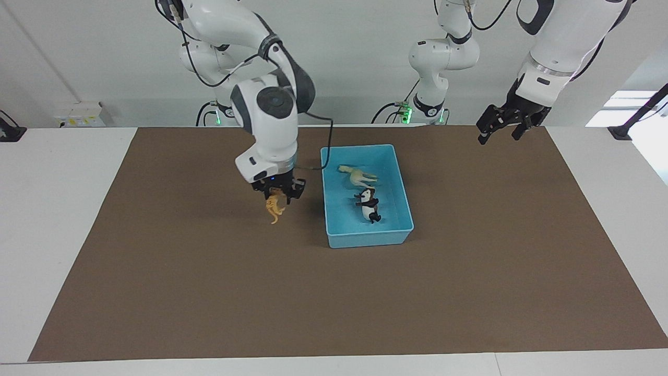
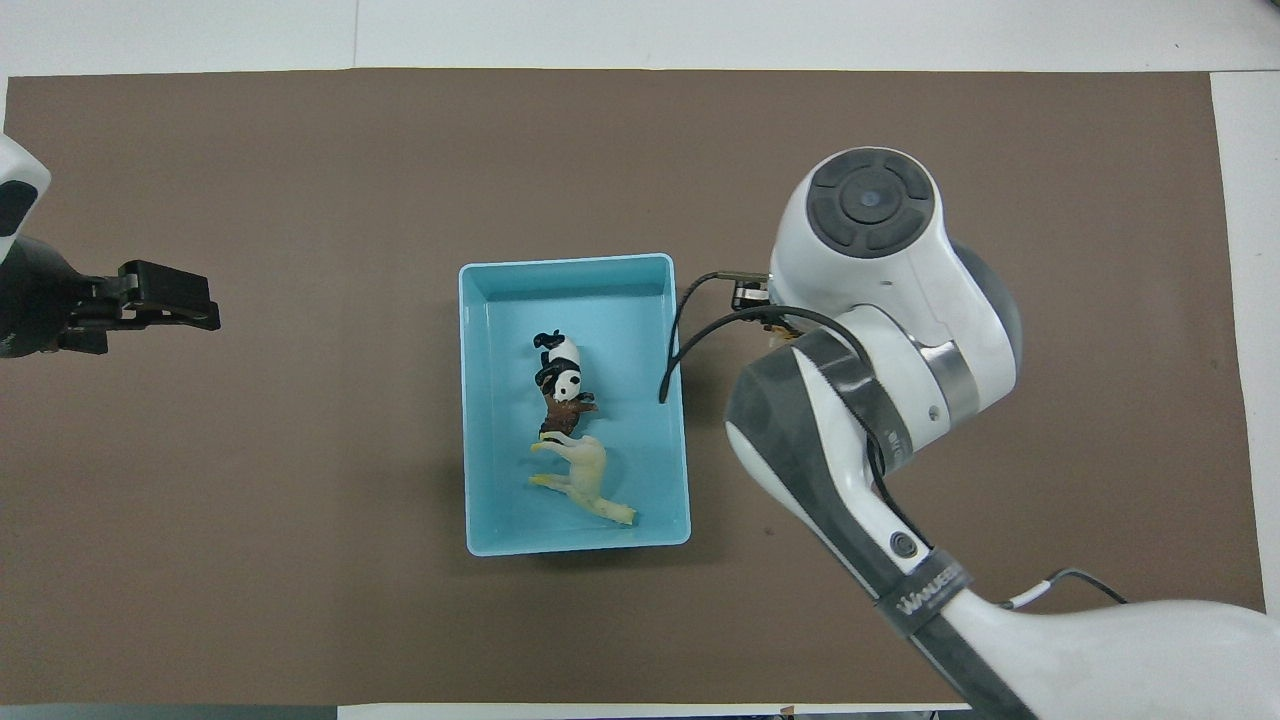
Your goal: Put all toys into storage box
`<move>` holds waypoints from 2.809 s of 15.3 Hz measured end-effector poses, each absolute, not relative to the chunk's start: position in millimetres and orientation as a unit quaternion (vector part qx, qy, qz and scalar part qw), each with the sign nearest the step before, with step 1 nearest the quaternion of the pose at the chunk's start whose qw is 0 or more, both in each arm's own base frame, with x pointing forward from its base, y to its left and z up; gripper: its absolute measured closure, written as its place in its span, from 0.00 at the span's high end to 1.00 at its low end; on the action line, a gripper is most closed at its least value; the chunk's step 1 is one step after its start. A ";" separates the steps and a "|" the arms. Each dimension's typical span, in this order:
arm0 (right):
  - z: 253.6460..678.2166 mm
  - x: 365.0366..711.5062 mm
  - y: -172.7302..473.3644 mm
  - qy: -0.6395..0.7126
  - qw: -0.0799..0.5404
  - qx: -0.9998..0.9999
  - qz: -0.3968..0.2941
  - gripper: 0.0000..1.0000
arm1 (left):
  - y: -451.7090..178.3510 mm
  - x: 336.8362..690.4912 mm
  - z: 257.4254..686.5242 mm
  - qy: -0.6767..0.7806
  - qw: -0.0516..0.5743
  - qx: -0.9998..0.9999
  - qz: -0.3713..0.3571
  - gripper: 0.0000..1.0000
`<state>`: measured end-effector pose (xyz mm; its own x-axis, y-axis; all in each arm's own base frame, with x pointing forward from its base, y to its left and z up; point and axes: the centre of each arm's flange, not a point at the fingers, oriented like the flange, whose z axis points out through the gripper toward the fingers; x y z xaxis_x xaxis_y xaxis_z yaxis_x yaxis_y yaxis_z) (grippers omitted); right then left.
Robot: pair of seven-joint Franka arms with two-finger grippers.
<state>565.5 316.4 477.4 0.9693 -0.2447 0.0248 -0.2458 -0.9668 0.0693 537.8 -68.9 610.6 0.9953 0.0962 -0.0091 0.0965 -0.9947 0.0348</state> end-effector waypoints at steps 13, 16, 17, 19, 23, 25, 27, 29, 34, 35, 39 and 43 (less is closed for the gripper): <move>451.5 517.1 432.6 -0.179 0.000 0.984 0.020 1.00 | -64.4 559.1 598.0 -0.009 0.010 1.000 -0.010 1.00; 483.3 548.6 379.7 -0.201 -0.001 0.979 0.032 1.00 | -66.1 557.8 603.2 -0.010 0.010 1.000 -0.004 1.00; 498.4 563.0 349.7 -0.188 -0.002 0.981 0.039 1.00 | -65.4 556.7 605.1 -0.010 0.010 1.000 -0.003 1.00; 527.3 589.9 278.2 -0.147 0.002 0.988 0.051 1.00 | -60.9 554.5 607.0 -0.006 0.009 1.000 -0.005 1.00; 558.3 617.7 152.5 -0.066 0.013 0.996 0.053 1.00 | -56.4 553.0 608.7 -0.002 0.009 1.000 -0.006 1.00; 565.7 616.7 110.5 -0.027 0.014 0.999 0.034 1.00 | -56.4 552.9 608.6 -0.002 0.009 1.000 -0.007 1.00; 576.9 604.0 83.5 -0.013 0.022 1.000 0.004 1.00 | -56.4 552.9 608.5 -0.002 0.009 1.000 -0.007 1.00; 594.6 585.4 64.7 -0.011 0.014 1.000 -0.022 1.00 | -56.4 552.9 608.5 -0.002 0.009 1.000 -0.007 1.00; 634.5 555.6 3.9 0.012 0.009 1.000 -0.021 1.00 | -56.4 552.8 608.5 -0.002 0.009 1.000 -0.007 1.00; 637.9 553.6 -9.3 0.011 0.008 1.000 -0.018 1.00 | -56.4 552.8 608.5 -0.002 0.009 1.000 -0.007 1.00; 639.4 547.2 -25.8 -0.004 0.003 1.000 -0.024 1.00 | -56.4 552.8 608.5 -0.002 0.009 1.000 -0.007 1.00; 636.8 541.7 -26.7 -0.015 -0.002 0.999 -0.045 1.00 | -56.4 552.8 608.4 -0.002 0.009 1.000 -0.007 1.00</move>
<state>541.7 -26.7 636.8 0.9956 -0.0298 -0.0894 -0.0303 -0.9995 -0.0034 552.8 -56.4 608.4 0.9999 -0.0041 -0.0148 -0.0038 -0.9998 0.0180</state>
